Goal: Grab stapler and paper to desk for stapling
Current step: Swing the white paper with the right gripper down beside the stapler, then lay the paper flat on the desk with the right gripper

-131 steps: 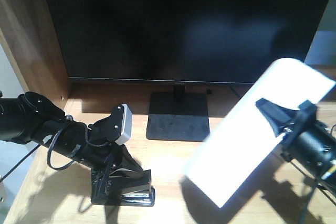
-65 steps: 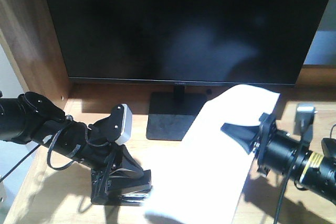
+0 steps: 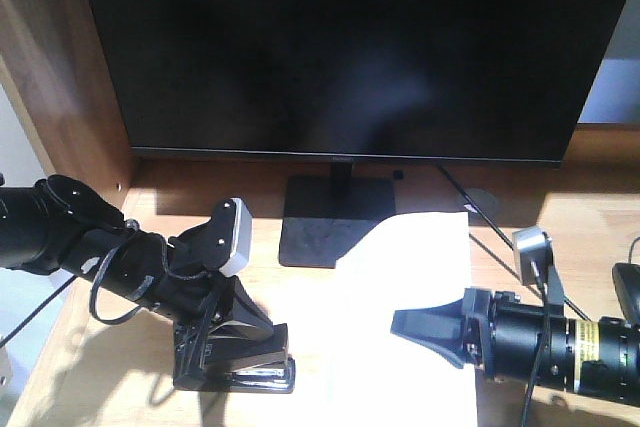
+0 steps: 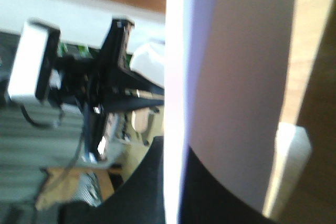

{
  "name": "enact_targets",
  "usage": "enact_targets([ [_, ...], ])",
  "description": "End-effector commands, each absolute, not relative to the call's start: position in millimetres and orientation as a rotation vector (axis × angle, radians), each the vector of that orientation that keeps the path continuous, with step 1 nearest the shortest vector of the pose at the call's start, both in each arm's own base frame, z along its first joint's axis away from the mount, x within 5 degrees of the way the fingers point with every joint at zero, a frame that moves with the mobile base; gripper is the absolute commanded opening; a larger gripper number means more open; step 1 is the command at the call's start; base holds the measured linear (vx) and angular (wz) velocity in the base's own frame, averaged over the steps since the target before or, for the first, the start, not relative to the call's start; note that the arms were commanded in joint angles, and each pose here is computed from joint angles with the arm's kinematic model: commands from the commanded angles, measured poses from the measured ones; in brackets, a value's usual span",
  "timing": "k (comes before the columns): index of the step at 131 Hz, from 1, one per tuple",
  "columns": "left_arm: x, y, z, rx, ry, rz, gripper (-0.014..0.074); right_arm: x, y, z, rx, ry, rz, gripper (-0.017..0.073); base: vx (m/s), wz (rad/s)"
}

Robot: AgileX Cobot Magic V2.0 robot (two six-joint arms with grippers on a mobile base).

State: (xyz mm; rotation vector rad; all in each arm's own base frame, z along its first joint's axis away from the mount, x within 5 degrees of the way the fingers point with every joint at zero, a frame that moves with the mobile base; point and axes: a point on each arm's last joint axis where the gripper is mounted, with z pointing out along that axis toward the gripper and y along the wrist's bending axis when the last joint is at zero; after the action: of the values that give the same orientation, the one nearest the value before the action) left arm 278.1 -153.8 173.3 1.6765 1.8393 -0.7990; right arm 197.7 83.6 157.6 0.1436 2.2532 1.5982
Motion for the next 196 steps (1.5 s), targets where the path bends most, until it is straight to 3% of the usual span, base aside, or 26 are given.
enact_targets([
  [1,277.4,-158.0,192.2,1.638,1.781,-0.827,-0.0006,199.1,83.5,165.7,0.007,2.213,1.577,-0.0003,0.00,0.00],
  [34,277.4,-158.0,192.2,1.638,1.781,-0.827,-0.0006,198.3,75.8,147.1,-0.182,2.355,1.268,-0.0003,0.00,0.00],
  [67,277.4,-158.0,192.2,1.638,1.781,-0.827,-0.0006,201.9,75.2,148.8,-0.346,2.251,1.169,-0.0003,0.00,0.00],
  [114,277.4,-158.0,192.2,1.638,1.781,-0.827,-0.0006,204.7,79.1,158.0,-0.314,2.138,1.258,-0.0003,0.00,0.00],
  [169,277.4,-158.0,192.2,1.638,1.781,-0.827,-0.0006,215.8,82.3,142.2,-0.063,2.068,1.494,-0.0003,0.00,0.00],
  [196,277.4,-158.0,192.2,1.638,1.781,-0.827,-0.0006,217.1,84.0,136.7,-0.009,2.020,1.601,-0.0003,0.00,0.00],
])
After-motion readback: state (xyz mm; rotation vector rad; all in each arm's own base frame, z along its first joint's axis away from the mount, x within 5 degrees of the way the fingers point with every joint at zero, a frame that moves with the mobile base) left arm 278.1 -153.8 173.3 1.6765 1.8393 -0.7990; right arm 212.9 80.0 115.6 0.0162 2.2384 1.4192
